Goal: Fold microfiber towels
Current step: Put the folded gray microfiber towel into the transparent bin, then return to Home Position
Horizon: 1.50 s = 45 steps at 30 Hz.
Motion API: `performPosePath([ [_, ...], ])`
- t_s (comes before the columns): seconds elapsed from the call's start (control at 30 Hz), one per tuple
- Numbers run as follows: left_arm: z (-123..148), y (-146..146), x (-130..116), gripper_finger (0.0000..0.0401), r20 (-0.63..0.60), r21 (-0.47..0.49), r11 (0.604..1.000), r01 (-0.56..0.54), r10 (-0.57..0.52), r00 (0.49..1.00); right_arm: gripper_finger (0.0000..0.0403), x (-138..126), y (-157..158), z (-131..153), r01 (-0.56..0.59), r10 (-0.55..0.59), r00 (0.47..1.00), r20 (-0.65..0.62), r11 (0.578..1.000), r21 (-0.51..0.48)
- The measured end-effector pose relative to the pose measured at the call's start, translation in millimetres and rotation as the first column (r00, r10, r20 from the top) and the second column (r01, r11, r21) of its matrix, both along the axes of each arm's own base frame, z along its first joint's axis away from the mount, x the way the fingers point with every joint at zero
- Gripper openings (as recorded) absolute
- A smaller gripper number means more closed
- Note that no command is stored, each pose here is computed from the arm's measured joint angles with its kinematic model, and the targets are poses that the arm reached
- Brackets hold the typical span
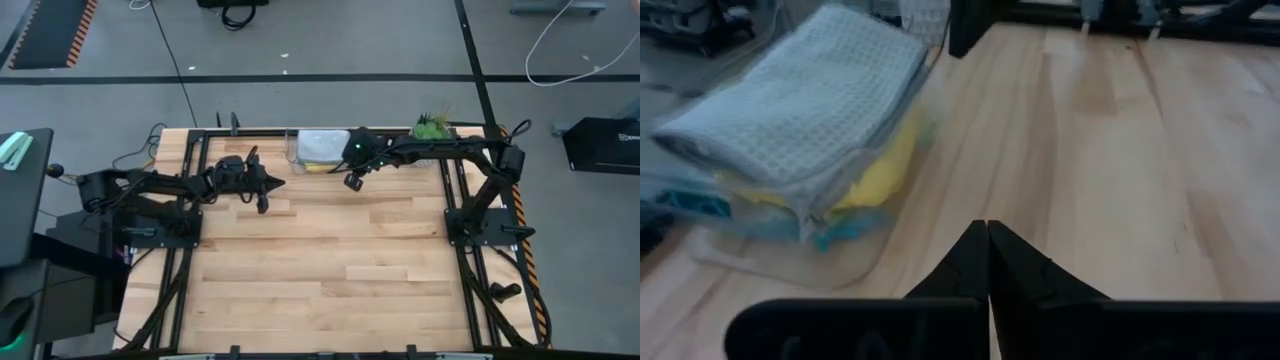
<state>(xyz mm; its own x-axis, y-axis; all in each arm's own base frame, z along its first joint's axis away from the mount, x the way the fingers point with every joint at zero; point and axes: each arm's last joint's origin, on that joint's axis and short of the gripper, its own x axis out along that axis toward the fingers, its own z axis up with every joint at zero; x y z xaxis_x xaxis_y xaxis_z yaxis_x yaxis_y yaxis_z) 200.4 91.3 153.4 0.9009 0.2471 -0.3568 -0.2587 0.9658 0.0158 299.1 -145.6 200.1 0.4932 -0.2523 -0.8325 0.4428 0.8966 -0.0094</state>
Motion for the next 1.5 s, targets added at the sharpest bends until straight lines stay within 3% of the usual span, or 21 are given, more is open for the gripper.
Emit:
performPosePath([
  [0.2,-15,2,10,0.0005,0.006,-0.01,1.0,-0.024,0.024,1.0,0.0003,4,-2,-3,-0.004,0.005,1.0,0.012,1.0,-0.017],
  [0.33,-14,6,17,0.0004,0.09,0.024,0.998,-0.059,0.056,0.994,0.0003,0,4,13,-0.034,0.036,0.998,0.051,0.998,-0.045],
  [0.5,-4,1,14,0.0006,0.15,0.012,1.0,-0.014,0.012,0.989,0.0003,-8,31,30,-0.158,0.171,0.975,0.145,0.983,-0.095],
  [0.73,13,-28,-15,0.0007,0.257,0.067,0.994,0.09,-0.104,0.961,0.0003,-32,70,11,-0.329,0.349,0.831,0.434,0.936,-0.124],
  [1.03,12,-55,-49,0.0007,0.307,0.07,0.983,0.171,-0.184,0.934,0.0003,-70,116,27,-0.412,0.488,0.641,0.592,0.87,-0.271],
  [1.2,20,-63,-56,0.0004,0.33,0.11,0.973,0.205,-0.23,0.915,0.0002,-99,130,25,-0.396,0.522,0.533,0.666,0.849,-0.349],
  [1.5,28,-66,-69,0.0004,0.35,0.172,0.964,0.203,-0.252,0.902,0.0002,-148,134,14,-0.298,0.502,0.441,0.744,0.864,-0.406],
])
